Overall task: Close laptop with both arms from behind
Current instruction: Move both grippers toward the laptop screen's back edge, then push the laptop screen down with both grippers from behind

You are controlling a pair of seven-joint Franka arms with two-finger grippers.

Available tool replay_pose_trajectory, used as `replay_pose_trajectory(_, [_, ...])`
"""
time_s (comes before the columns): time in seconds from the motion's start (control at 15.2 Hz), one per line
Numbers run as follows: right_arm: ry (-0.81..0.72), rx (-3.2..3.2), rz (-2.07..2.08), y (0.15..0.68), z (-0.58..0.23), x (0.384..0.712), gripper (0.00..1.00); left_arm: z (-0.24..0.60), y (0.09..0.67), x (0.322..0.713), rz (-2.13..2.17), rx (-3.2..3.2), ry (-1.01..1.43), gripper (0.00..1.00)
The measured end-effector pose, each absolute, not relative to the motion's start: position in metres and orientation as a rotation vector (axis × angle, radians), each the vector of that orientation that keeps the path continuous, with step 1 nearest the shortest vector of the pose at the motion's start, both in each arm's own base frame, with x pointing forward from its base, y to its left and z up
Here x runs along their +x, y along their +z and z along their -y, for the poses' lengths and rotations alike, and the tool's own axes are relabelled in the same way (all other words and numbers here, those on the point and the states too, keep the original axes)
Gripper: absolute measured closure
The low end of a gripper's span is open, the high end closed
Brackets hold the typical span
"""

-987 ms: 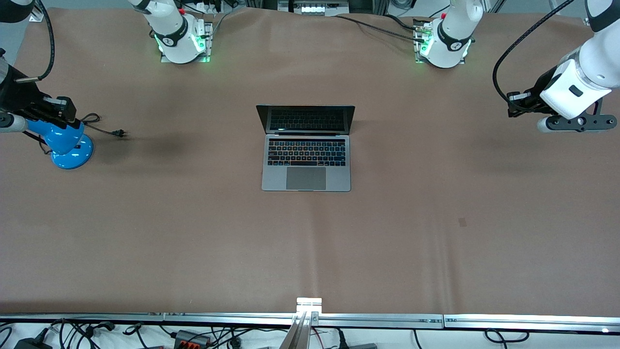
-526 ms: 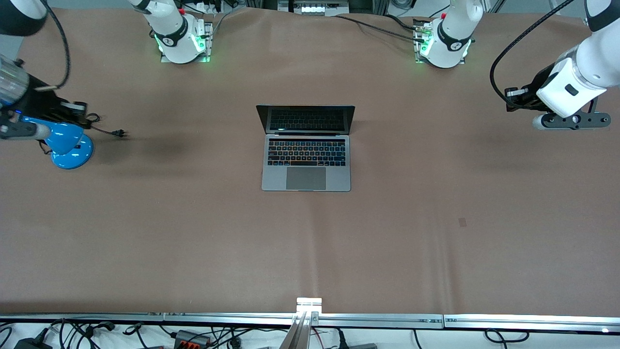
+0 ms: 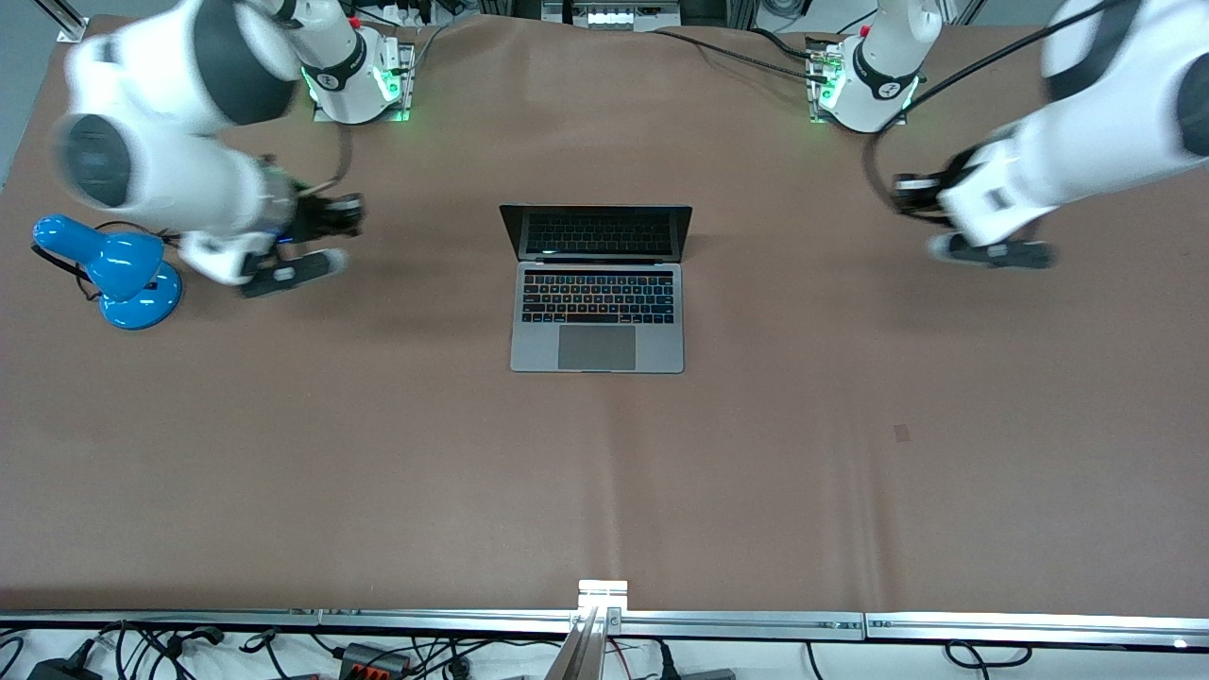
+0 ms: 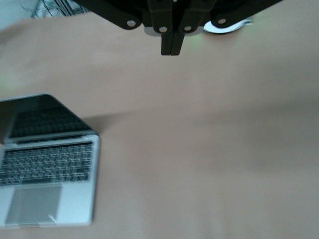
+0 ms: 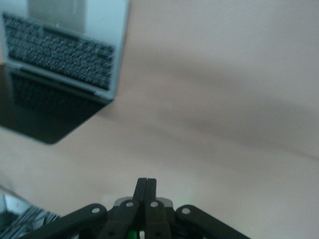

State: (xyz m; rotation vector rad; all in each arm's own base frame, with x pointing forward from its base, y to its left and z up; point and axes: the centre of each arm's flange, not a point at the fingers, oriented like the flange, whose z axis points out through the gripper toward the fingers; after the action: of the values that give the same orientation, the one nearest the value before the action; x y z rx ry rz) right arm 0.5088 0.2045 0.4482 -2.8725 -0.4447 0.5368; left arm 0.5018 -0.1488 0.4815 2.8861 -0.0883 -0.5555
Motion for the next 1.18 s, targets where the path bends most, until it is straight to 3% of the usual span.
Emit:
replay_pose_trajectory(0.46, [0.684, -2.828, 0.487, 0.396, -0.325, 0.426, 0.99, 0.260, 0.409, 0.406, 0.198, 2.810, -0.611, 0.99])
replay_pose_trajectory(0.72, [0.657, -2.889, 0.483, 0.358, -0.376, 0.375, 0.99, 0.306, 0.389, 0.372, 0.142, 2.815, -0.569, 0.99])
replay_pose_trajectory(0.92, [0.573, -2.897, 0.457, 0.354, -0.384, 0.375, 0.99, 0.336, 0.380, 0.353, 0.135, 2.840, -0.512, 0.99])
replay_pose_trajectory(1.18, [0.498, -2.900, 0.403, 0.346, -0.379, 0.392, 0.99, 0.337, 0.360, 0.369, 0.080, 2.815, -0.461, 0.99])
